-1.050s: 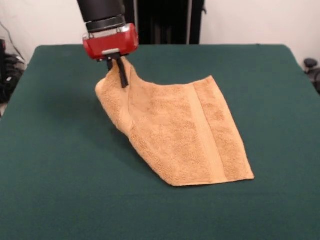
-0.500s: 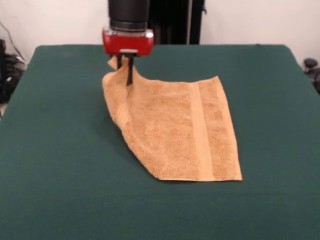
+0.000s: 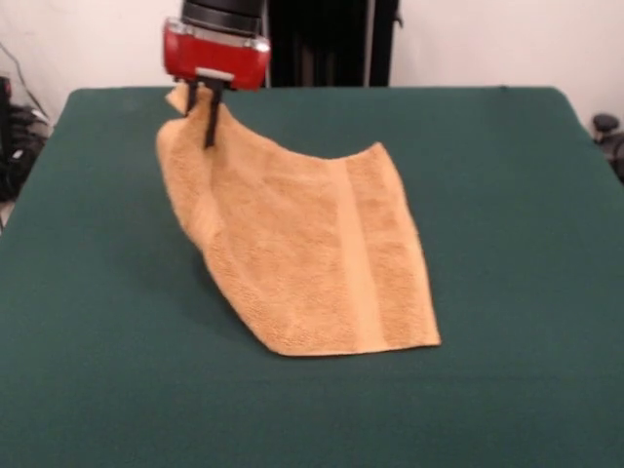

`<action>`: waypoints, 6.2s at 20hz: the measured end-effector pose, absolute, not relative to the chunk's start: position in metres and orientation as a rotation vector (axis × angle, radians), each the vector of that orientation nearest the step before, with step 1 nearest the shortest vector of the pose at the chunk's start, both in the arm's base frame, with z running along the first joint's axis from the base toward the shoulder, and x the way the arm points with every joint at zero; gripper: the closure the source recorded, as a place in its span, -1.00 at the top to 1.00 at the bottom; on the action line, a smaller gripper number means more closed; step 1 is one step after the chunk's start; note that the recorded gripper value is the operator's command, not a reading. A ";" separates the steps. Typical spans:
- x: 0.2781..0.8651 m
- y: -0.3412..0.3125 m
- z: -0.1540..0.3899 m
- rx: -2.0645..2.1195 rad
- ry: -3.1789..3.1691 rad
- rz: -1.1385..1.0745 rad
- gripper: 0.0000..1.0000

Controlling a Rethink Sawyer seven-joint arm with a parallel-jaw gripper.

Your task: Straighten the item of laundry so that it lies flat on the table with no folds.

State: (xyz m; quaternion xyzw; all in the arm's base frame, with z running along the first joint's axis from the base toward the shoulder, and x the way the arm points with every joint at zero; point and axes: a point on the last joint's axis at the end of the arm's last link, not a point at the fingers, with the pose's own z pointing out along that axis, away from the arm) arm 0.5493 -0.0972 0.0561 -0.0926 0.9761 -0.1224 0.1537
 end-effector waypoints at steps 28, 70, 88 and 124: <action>0.525 -0.032 0.045 -0.181 2.673 -0.849 -1.00; 0.546 -0.048 0.141 0.177 2.424 -1.068 -1.00; 0.551 -0.043 0.135 0.218 2.432 -1.002 -1.00; 0.559 -0.268 0.052 0.387 2.759 -0.032 -1.00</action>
